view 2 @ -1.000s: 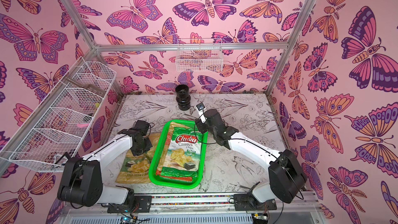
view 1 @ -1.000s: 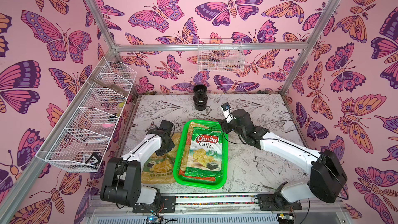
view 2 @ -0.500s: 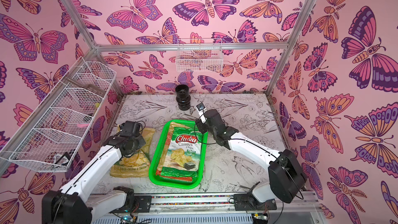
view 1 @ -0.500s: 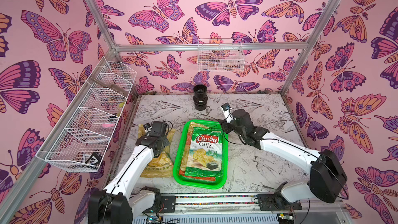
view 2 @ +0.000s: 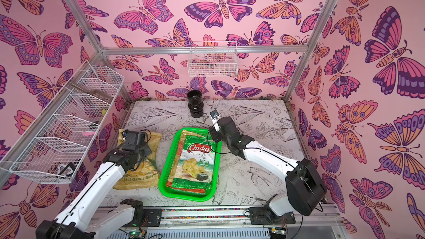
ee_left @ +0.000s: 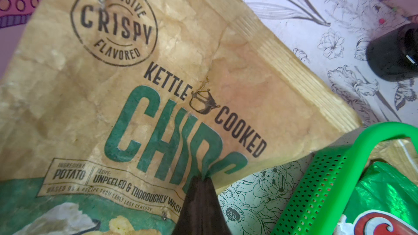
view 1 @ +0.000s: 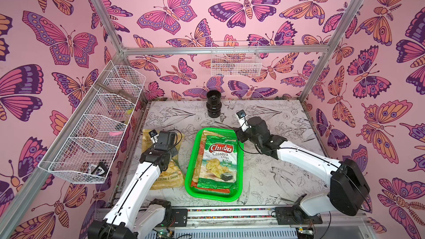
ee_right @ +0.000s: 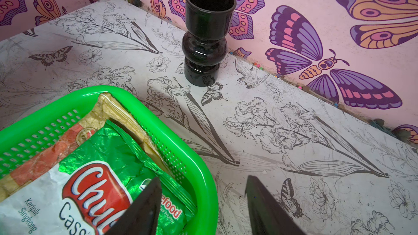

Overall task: Put the potato chips into the basket
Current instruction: Pick up the potato chip from the center of the board, then place the potato chip in the basket.

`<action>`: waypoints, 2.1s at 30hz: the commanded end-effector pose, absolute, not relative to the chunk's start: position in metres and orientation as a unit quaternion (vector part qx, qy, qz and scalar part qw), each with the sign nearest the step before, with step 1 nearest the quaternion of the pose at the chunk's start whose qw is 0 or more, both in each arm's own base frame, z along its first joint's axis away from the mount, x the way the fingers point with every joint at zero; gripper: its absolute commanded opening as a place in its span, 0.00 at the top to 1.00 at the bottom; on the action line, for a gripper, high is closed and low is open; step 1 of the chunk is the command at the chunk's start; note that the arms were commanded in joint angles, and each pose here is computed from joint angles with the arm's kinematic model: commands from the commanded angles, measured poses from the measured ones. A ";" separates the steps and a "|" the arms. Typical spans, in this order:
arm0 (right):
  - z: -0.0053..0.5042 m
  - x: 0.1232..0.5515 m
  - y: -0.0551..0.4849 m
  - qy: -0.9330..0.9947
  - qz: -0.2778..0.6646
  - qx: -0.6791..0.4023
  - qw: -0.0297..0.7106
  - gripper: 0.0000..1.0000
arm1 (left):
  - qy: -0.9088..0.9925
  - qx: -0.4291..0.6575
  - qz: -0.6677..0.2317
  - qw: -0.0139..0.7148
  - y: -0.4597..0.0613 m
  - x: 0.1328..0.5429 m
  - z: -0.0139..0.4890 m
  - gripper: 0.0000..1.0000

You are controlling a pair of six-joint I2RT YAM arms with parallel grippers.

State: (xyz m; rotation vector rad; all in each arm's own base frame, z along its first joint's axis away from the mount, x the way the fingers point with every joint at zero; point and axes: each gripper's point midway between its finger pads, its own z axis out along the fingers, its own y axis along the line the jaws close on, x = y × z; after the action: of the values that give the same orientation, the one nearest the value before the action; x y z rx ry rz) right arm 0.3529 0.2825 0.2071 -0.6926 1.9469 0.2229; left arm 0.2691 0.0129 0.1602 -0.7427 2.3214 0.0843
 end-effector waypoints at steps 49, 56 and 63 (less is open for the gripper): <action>0.216 0.365 0.272 0.805 0.048 -0.280 0.522 0.37 | 0.874 -0.228 -0.127 0.409 -0.043 0.301 0.271 1.00; 0.216 0.365 0.270 0.803 0.040 -0.282 0.523 0.37 | 0.873 -0.247 -0.183 0.379 -0.072 0.303 0.261 1.00; 0.219 0.371 0.258 0.798 -0.003 -0.281 0.533 0.36 | 0.869 -0.267 -0.226 0.350 -0.110 0.301 0.246 1.00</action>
State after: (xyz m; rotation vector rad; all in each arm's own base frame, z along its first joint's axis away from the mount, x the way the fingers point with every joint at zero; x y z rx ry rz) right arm 0.3631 0.2659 0.2057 -0.6980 1.9305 0.0562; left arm 0.2957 -0.0984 0.2405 -0.6155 2.3040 -0.4925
